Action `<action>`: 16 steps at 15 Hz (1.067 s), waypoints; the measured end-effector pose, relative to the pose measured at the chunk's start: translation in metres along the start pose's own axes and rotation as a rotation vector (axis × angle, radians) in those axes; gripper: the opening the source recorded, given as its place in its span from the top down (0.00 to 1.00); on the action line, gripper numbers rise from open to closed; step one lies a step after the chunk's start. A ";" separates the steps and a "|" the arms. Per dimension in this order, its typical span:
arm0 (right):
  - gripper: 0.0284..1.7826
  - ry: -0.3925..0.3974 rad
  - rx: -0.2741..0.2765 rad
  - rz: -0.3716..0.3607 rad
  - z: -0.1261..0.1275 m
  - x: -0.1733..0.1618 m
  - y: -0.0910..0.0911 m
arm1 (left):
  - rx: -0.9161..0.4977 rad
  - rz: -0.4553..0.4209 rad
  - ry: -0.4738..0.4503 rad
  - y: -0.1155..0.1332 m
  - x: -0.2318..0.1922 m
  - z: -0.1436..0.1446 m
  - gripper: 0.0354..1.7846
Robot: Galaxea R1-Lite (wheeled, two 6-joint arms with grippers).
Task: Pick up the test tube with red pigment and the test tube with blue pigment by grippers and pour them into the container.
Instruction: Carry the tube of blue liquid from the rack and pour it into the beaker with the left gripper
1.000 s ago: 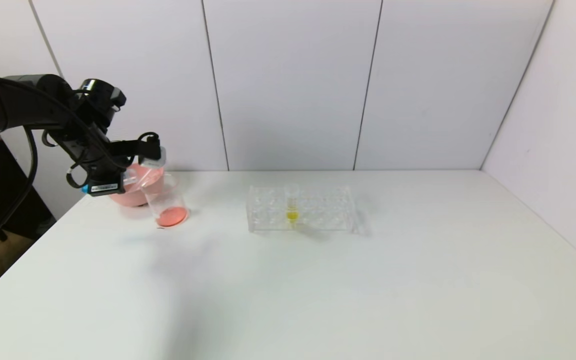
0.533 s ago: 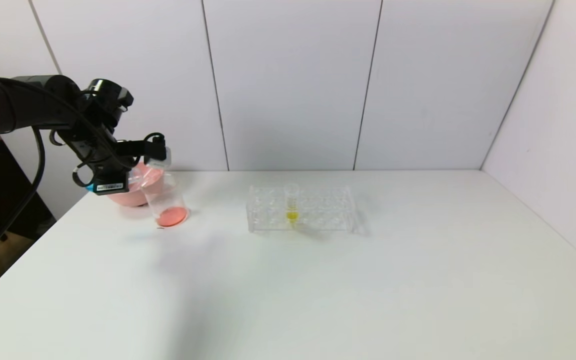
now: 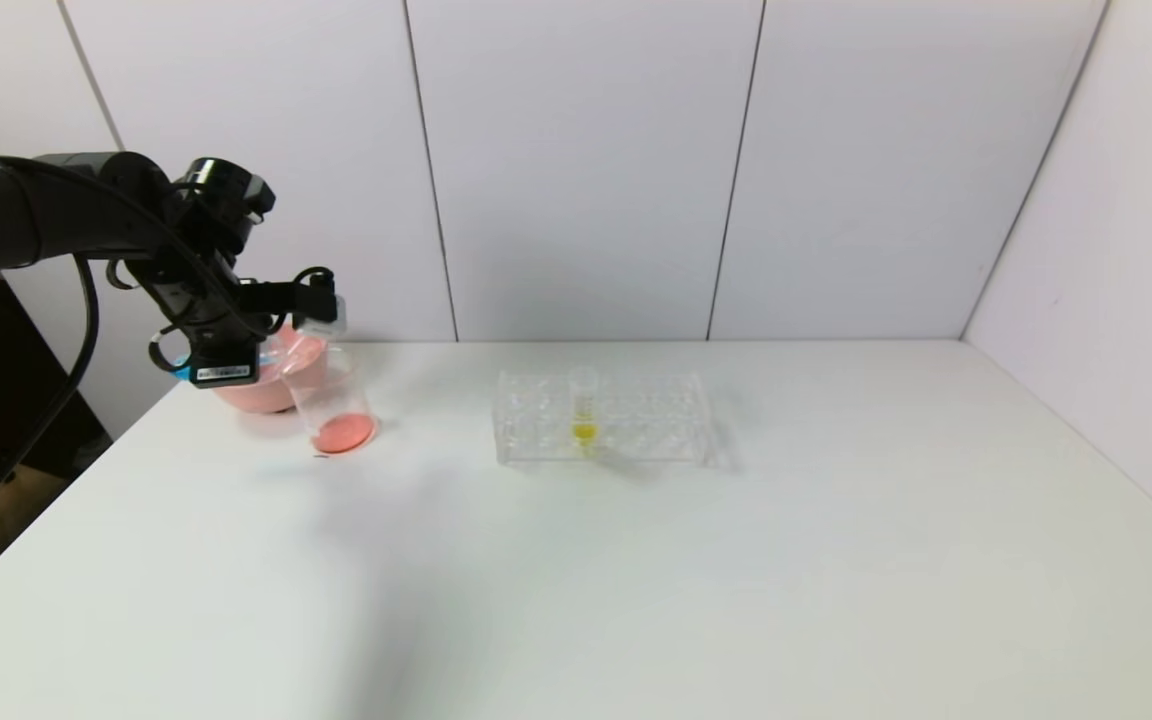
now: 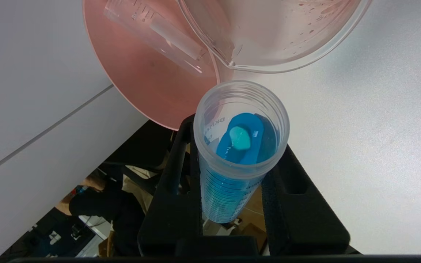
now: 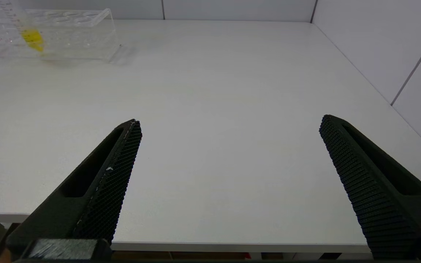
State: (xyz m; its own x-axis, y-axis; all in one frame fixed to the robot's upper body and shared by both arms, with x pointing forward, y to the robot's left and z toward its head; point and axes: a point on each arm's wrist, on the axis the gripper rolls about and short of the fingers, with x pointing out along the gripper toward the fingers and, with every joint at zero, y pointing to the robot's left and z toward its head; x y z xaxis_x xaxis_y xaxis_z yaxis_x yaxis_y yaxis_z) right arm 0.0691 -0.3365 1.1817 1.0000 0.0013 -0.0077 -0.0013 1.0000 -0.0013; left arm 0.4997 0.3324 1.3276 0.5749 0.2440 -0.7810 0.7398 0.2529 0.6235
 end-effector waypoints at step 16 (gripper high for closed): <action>0.00 0.000 0.000 0.000 0.000 0.000 0.000 | 0.022 0.044 0.084 -0.002 0.002 0.013 0.75</action>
State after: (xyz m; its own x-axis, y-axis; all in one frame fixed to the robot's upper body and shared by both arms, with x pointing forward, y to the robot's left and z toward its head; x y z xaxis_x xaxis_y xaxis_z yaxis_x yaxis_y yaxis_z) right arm 0.0691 -0.3365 1.1817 1.0000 0.0013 -0.0077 -0.0013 1.0000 -0.0013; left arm 0.5039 0.3205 1.3242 0.5762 0.3319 -0.7468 0.7225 0.2202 0.6553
